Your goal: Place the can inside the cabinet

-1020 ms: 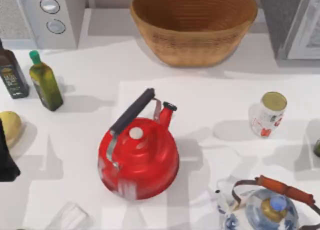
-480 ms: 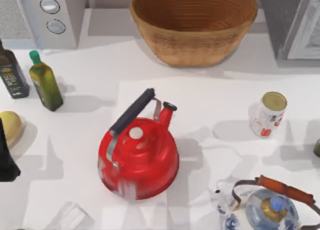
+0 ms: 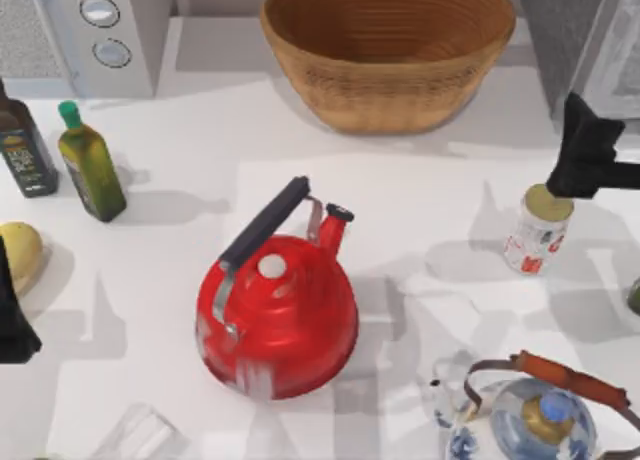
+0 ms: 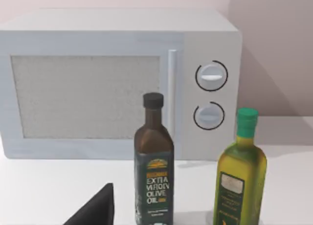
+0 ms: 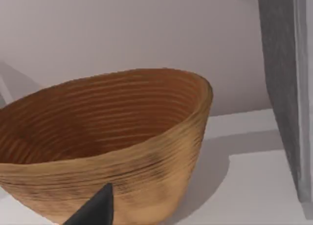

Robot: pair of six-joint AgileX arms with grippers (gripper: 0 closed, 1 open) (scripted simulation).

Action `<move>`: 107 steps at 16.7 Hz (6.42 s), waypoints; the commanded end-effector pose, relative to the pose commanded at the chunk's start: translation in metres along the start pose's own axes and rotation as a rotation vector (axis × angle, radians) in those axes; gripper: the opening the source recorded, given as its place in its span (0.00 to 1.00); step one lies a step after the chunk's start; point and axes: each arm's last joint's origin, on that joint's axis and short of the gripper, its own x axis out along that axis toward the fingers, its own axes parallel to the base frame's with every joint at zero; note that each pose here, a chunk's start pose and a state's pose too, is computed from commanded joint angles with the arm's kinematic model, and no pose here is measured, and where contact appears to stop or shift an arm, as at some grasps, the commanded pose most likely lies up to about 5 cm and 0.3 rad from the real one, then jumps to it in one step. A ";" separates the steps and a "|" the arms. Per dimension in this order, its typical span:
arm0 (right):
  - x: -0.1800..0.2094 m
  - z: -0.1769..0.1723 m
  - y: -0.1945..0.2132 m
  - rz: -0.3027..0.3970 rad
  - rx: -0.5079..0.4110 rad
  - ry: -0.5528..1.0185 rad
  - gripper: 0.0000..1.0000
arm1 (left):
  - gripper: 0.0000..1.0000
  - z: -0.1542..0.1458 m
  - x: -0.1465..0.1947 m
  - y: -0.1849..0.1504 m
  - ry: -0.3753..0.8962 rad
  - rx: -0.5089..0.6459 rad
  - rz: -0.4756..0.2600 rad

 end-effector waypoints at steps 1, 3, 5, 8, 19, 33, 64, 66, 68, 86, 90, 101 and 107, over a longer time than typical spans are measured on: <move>0.011 -0.014 0.008 -0.009 -0.009 0.049 1.00 | 1.00 0.000 0.000 0.000 0.000 0.000 0.000; 0.025 -0.045 0.019 -0.037 -0.041 0.143 1.00 | 1.00 0.000 0.000 0.000 0.000 0.000 0.000; 0.030 -0.075 0.022 -0.084 -0.091 0.228 1.00 | 1.00 0.000 0.000 0.000 0.000 0.000 0.000; 0.027 -0.109 0.015 -0.165 -0.169 0.325 1.00 | 1.00 0.000 0.000 0.000 0.000 0.000 0.000; 0.048 -0.114 0.018 -0.185 -0.187 0.350 1.00 | 1.00 0.000 0.000 0.000 0.000 0.000 0.000; 0.081 -0.136 -0.003 -0.195 -0.190 0.351 1.00 | 1.00 0.000 0.000 0.000 0.000 0.000 0.000; 0.095 -0.026 0.029 -0.089 -0.149 0.249 0.00 | 1.00 0.000 0.000 0.000 0.000 0.000 0.000; 0.084 -0.004 0.033 -0.100 -0.157 0.274 0.00 | 1.00 0.000 0.000 0.000 0.000 0.000 0.000; 0.072 0.007 0.033 -0.131 -0.168 0.305 0.00 | 1.00 0.000 0.000 0.000 0.000 0.000 0.000; -0.016 0.025 -0.023 -0.180 -0.161 0.230 0.00 | 1.00 0.000 0.000 0.000 0.000 0.000 0.000; -0.078 0.020 -0.050 -0.142 -0.155 0.031 0.00 | 1.00 0.000 0.000 0.000 0.000 0.000 0.000; -0.112 -0.046 -0.084 -0.132 -0.232 -0.139 0.00 | 1.00 0.000 0.000 0.000 0.000 0.000 0.000; -0.114 -0.038 -0.081 -0.134 -0.230 -0.141 0.00 | 1.00 0.000 0.000 0.000 0.000 0.000 0.000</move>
